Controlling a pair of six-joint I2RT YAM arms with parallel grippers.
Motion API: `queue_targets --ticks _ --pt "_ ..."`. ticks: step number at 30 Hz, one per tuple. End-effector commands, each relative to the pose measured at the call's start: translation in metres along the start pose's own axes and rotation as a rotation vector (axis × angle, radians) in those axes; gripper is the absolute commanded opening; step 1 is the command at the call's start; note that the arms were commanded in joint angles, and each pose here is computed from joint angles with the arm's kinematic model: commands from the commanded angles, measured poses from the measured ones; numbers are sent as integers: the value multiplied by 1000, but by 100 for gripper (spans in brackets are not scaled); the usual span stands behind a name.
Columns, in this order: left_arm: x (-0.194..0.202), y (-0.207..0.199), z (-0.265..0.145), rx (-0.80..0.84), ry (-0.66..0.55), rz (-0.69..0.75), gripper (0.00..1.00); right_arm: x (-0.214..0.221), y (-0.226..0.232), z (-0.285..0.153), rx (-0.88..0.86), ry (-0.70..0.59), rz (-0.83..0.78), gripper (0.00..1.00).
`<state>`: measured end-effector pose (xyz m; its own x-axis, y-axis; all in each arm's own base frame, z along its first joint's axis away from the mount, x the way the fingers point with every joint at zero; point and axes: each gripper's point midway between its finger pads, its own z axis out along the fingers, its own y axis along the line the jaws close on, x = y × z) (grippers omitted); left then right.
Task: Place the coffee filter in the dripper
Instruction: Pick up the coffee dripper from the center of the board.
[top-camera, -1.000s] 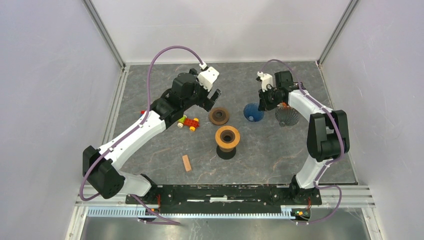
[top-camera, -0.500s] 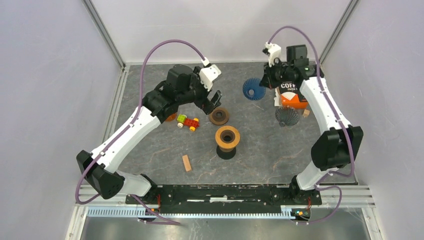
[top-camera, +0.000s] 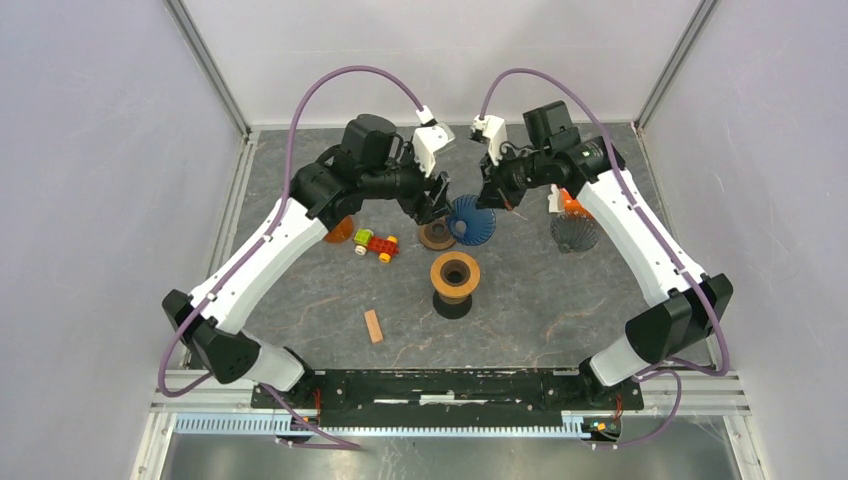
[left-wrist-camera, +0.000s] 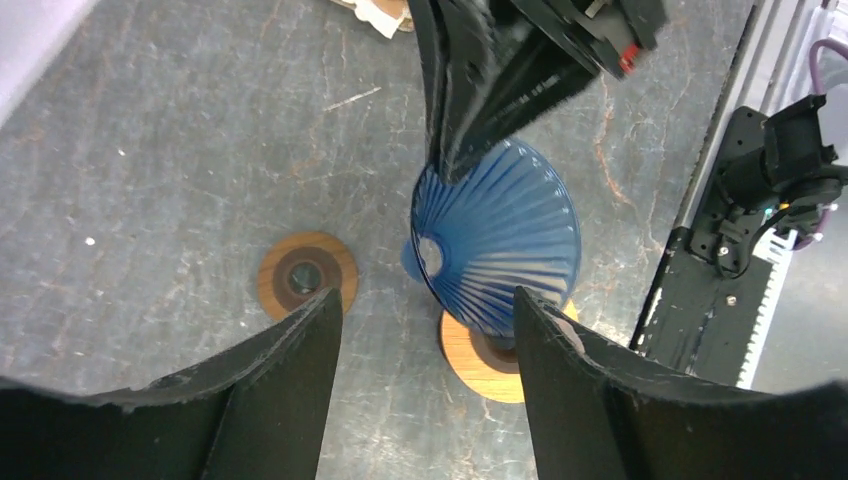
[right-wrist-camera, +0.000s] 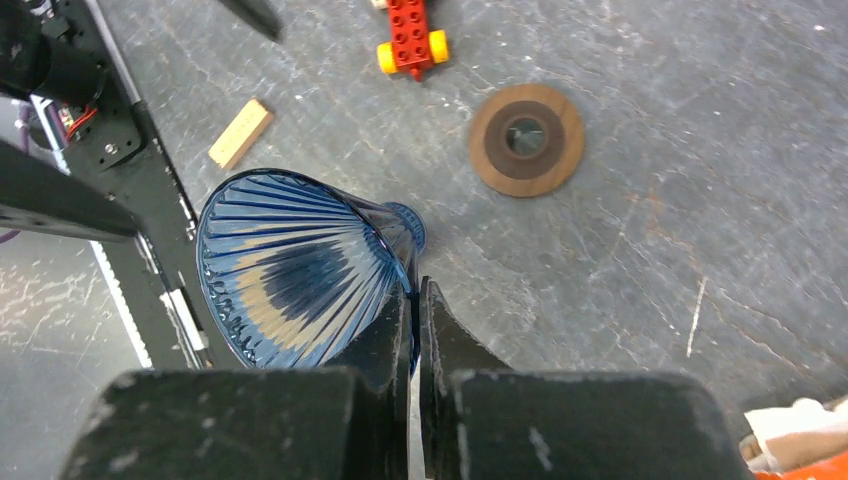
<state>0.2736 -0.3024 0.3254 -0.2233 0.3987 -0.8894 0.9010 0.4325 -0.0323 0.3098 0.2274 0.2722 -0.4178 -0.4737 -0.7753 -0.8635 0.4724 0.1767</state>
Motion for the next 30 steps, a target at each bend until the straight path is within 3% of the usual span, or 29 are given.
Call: queue_targets --ticks 1,11,19,24,30 --pt "-12 -8 1 19 -14 -153 68 -12 17 -9 -19 -39 -50 0" --pt "-1 -4 19 -19 26 -304 58 -19 24 -4 -41 -63 -51 0" --pt "10 -2 26 -73 56 -293 50 -18 29 -3 -61 -69 -36 0" --pt "14 -4 26 -66 63 -290 39 -16 30 -3 -68 -70 -30 0" --pt "22 -9 31 -58 84 -291 36 -17 31 -4 -65 -76 -31 0"
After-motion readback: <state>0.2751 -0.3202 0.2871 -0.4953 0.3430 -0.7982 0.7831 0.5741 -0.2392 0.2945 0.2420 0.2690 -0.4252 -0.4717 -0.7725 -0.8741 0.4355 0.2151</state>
